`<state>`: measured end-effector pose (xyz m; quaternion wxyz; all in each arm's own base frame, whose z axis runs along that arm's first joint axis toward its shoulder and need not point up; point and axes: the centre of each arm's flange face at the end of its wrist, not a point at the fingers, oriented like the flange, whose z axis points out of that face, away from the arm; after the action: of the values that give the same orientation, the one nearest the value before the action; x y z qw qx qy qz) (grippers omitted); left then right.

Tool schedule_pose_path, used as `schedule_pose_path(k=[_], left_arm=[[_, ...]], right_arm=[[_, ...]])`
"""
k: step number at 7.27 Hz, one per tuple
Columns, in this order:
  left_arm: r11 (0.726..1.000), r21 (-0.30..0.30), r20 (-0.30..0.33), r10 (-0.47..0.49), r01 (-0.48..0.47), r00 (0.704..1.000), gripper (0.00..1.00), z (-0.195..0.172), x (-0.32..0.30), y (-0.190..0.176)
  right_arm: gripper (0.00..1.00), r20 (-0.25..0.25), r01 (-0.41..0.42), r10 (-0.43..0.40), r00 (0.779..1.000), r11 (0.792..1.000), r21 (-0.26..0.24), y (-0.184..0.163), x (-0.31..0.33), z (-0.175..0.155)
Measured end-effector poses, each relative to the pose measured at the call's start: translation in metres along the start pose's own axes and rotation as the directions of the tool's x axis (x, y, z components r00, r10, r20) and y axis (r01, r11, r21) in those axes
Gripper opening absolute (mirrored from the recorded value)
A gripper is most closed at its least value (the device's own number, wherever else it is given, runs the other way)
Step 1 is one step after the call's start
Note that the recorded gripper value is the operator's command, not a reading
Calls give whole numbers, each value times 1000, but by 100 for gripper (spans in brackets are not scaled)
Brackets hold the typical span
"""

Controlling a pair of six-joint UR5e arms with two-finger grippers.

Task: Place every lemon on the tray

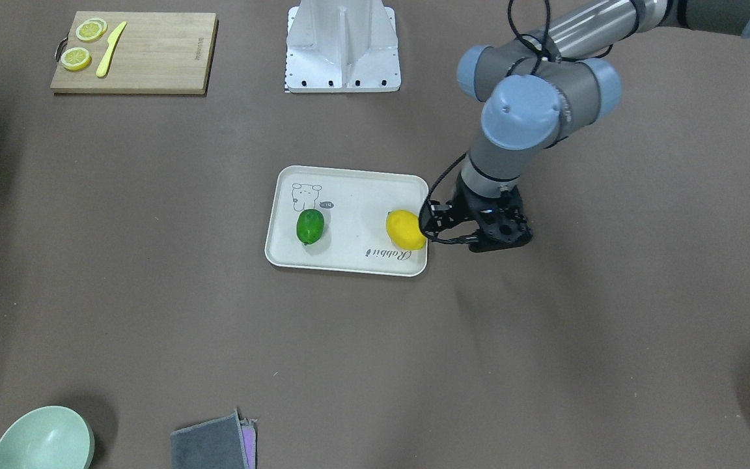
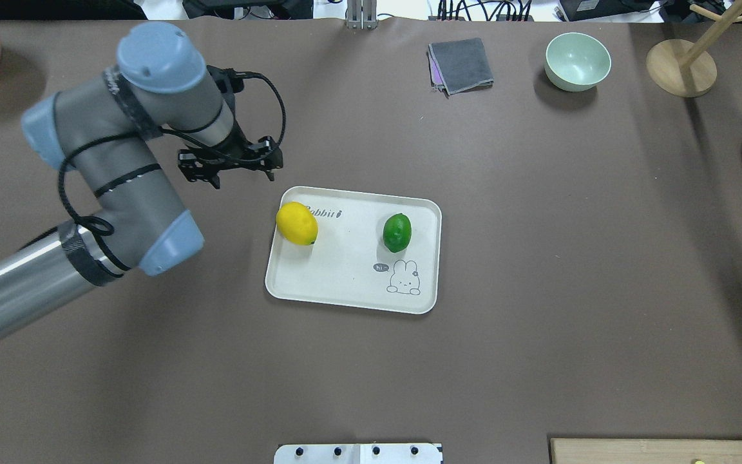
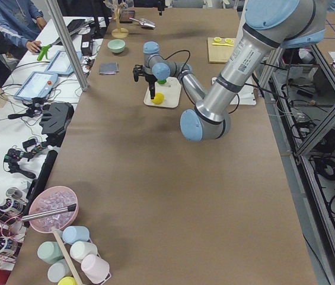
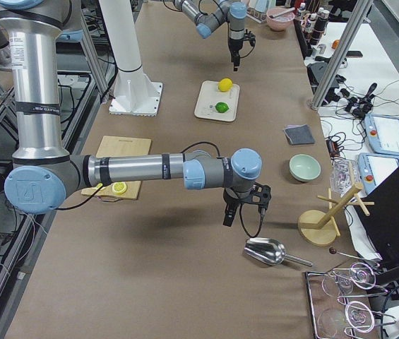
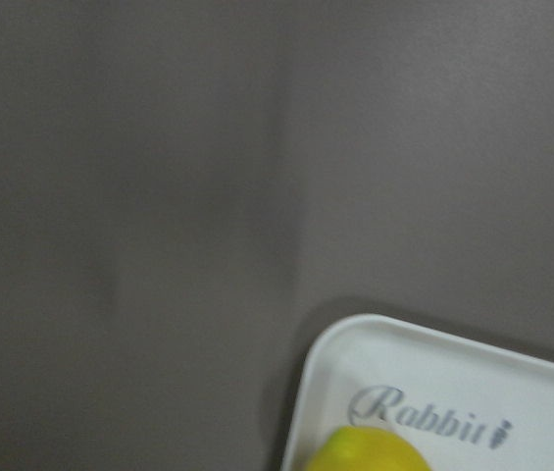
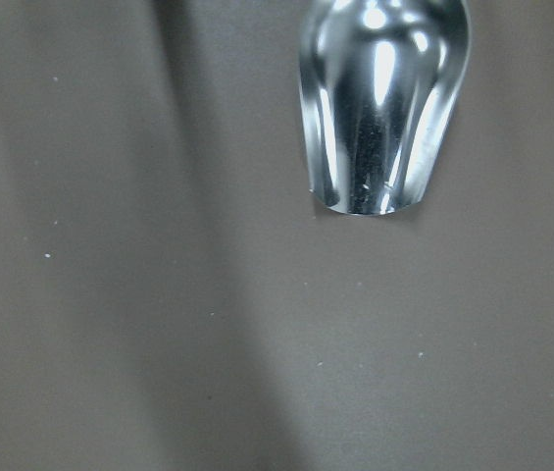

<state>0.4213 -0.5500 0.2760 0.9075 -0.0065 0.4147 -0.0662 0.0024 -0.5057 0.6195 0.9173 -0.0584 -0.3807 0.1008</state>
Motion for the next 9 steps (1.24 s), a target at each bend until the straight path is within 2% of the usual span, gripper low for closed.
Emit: schedule_pose_path(k=[2,5,7,9], left_arm=[[999,-16,45,47,-47,998,98,-18,-95,-22],[997,-51,136,61,-55,989,98,-27,-253,-53],[994,-83,158,87,-75,984,98,-42,-371,-73],[992,-105,121,89,-76,989,98,-65,-495,-66]], right_arm=[[100,-26,3,-4,1000,1000,-3,-2,17,-6],[100,-36,12,-12,999,1000,5,-1,21,-12],[100,-46,33,-33,998,999,1,0,25,-11],[100,-50,44,-45,998,999,-7,1,28,-11]])
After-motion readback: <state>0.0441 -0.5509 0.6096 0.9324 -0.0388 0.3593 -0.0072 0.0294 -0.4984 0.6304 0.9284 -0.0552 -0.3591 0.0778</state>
